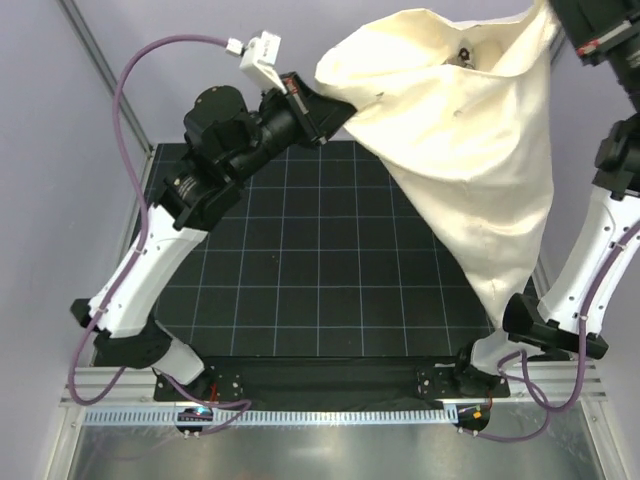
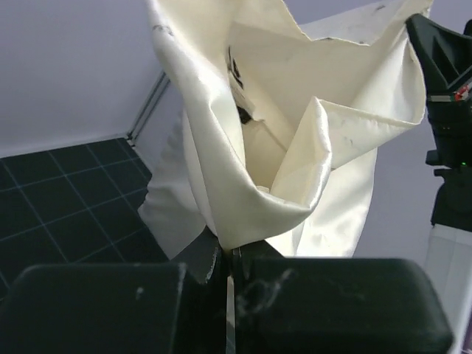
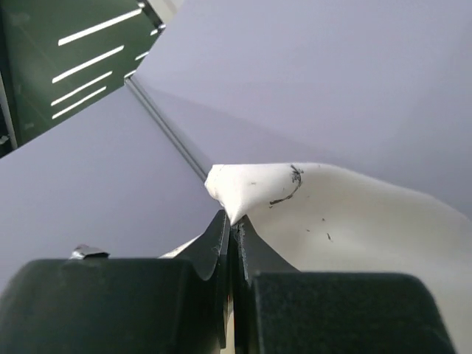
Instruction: Put the pillow into the pillowcase
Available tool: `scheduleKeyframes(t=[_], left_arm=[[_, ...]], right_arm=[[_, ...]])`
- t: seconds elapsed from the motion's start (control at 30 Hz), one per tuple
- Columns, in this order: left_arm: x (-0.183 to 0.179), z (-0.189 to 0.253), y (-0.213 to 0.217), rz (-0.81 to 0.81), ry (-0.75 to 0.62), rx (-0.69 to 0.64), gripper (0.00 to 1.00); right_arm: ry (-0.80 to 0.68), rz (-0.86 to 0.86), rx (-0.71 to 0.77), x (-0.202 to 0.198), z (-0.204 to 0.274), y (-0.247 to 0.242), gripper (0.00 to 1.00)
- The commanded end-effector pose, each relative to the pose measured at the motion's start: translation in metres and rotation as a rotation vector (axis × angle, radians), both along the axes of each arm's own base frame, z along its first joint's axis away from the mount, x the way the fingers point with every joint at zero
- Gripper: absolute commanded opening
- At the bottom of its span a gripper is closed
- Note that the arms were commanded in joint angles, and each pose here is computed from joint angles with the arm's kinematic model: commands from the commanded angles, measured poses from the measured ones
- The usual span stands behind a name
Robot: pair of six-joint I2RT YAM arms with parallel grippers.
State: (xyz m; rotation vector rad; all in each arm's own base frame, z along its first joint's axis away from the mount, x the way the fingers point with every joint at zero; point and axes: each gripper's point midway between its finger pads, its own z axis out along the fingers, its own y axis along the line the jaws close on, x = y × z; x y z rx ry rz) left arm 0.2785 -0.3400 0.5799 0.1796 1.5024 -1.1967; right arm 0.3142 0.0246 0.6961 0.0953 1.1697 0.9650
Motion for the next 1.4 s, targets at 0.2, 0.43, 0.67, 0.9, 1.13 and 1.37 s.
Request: scheduleKeyframes(t=[0.2, 0.43, 0.67, 0.9, 1.13, 1.37], left_arm=[[0.022, -0.272, 0.124, 0.386, 0.302, 0.209, 0.16], [-0.034, -0.339, 0.262, 0.863, 0.414, 0.248, 0.36], [-0.085, -0.294, 0.344, 1.131, 0.386, 0.042, 0.72], [-0.096, -0.278, 0.364, 1.2, 0.356, 0.075, 0.91], [-0.084, -0.269, 0.355, 1.189, 0.356, 0.2, 0.95], [-0.057, -0.293, 0.31, 1.027, 0.414, 0.379, 1.0]], right_arm=[[0.198, 0.239, -0.172, 0.012, -0.159, 0.132, 0.04], [0.284, 0.385, -0.232, 0.001, -0.233, 0.255, 0.04], [0.332, 0.494, -0.309, -0.02, -0.269, 0.363, 0.04], [0.341, 0.658, -0.363, -0.048, -0.294, 0.454, 0.16], [0.33, 0.71, -0.425, -0.065, -0.306, 0.493, 0.6], [0.347, 0.514, -0.47, -0.038, -0.288, 0.423, 0.83]])
